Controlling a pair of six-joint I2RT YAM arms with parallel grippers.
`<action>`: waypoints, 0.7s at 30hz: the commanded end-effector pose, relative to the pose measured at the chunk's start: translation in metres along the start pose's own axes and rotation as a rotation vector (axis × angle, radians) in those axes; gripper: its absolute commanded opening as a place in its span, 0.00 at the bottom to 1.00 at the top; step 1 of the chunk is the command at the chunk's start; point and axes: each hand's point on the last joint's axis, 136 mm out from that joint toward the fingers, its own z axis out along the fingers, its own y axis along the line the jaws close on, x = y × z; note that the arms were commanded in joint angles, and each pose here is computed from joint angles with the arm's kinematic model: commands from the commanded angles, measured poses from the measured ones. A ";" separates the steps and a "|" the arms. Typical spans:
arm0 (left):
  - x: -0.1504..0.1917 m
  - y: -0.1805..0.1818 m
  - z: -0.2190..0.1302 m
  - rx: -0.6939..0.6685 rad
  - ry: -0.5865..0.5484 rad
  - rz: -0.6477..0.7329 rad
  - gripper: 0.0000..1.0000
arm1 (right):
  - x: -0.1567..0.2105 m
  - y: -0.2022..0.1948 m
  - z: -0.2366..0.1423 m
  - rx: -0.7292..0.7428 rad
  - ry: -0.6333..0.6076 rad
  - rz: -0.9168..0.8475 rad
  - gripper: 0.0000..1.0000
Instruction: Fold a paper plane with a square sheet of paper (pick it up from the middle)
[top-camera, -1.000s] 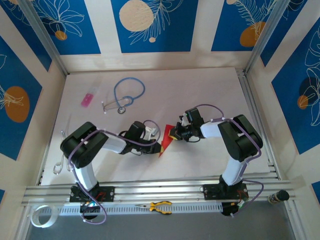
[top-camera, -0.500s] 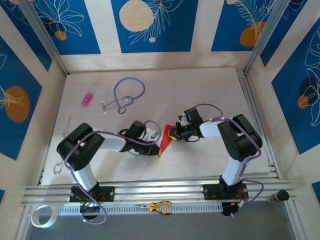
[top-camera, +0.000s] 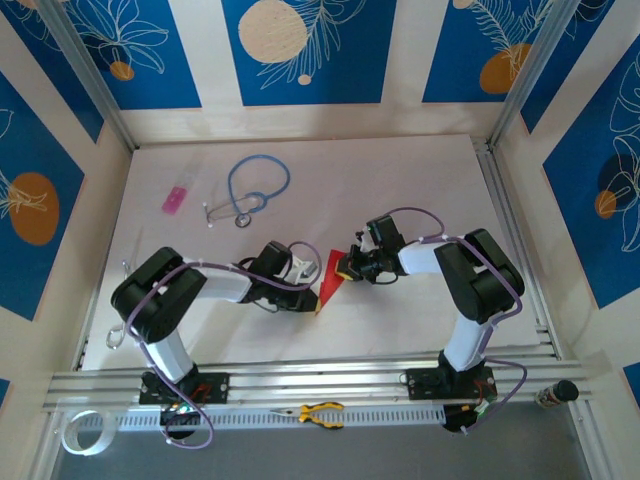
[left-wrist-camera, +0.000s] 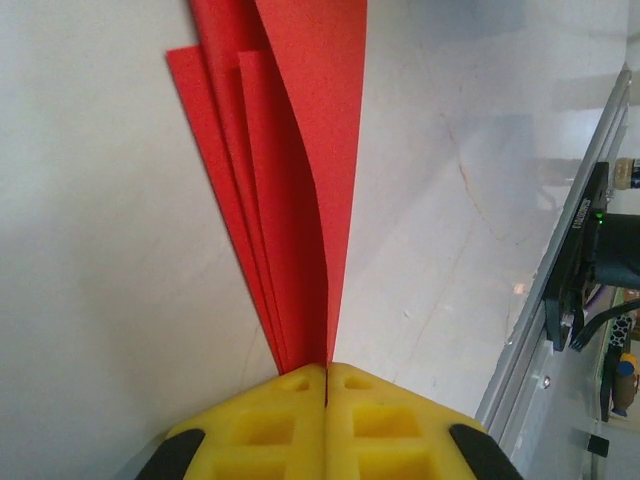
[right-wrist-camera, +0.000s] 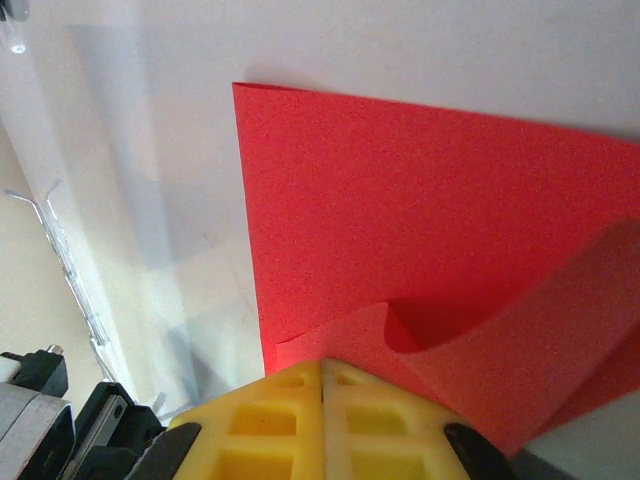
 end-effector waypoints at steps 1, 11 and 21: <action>0.033 0.015 -0.003 -0.068 0.105 -0.056 0.00 | 0.006 -0.038 0.004 0.143 0.001 0.071 0.06; 0.037 0.014 -0.005 -0.074 0.121 -0.044 0.00 | 0.006 -0.040 0.004 0.150 -0.001 0.075 0.06; 0.024 0.002 -0.025 -0.106 0.020 -0.005 0.05 | 0.007 -0.039 0.004 0.150 0.001 0.077 0.06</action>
